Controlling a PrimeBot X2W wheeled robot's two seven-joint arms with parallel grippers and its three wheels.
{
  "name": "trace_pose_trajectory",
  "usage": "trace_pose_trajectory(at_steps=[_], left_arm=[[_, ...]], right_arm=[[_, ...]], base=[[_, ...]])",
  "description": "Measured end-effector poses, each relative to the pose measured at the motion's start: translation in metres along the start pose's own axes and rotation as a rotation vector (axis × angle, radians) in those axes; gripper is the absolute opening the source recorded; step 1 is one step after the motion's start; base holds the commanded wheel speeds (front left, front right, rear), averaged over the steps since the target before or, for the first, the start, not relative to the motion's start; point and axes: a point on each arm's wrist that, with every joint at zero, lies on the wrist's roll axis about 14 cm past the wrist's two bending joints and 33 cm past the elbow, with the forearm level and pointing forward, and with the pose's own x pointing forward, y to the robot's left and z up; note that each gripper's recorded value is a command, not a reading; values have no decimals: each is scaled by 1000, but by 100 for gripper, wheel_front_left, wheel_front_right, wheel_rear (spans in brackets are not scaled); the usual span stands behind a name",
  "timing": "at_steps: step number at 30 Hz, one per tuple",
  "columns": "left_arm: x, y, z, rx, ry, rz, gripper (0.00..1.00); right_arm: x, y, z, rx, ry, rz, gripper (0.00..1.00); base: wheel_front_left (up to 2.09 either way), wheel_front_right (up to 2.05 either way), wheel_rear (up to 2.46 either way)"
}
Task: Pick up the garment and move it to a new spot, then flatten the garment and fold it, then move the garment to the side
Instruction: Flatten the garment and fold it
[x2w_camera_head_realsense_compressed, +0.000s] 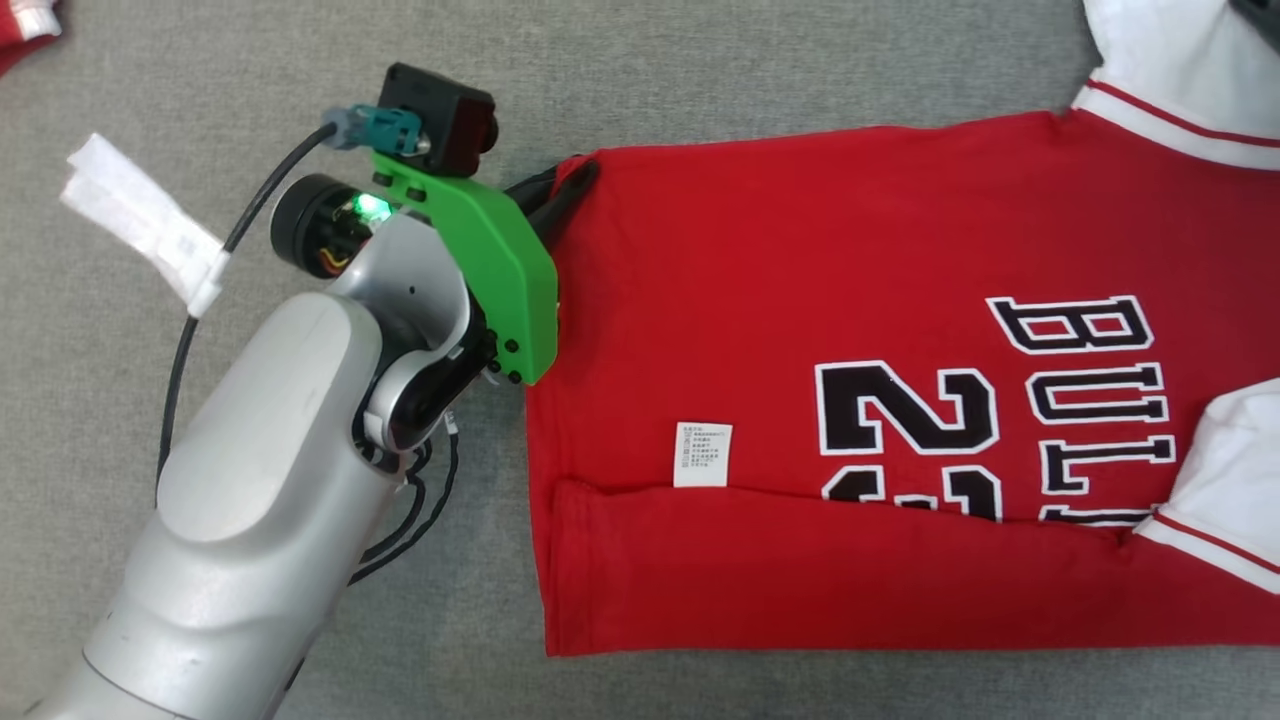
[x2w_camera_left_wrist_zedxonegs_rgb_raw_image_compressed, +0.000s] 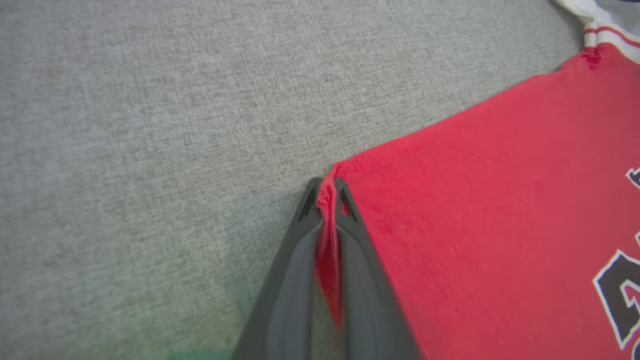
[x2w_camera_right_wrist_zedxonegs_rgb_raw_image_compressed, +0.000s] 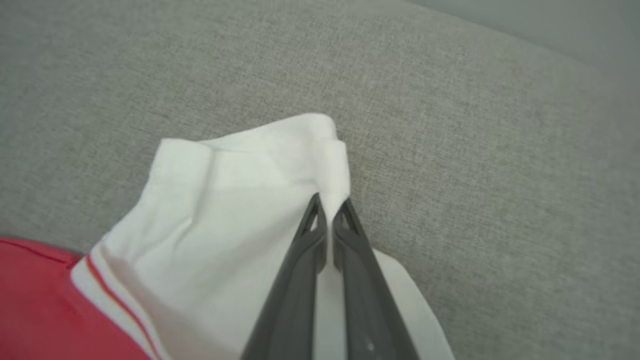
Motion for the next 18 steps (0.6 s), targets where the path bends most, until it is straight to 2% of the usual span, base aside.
trace_pose_trajectory(at_steps=[4, 11, 18], left_arm=[[-9, -3, 8, -10, -59, 10, 0], [-37, -21, 16, -15, -176, -3, 0], [-70, -57, 14, -6, -255, -58, 0]], right_arm=[[-23, -15, 16, 22, -119, -37, 0], [-82, -18, 23, 30, -306, -45, 0], [-146, -10, -16, 84, -394, -56, 0]], base=[[0, 0, 0], [0, 0, 0], [0, 0, 0]])
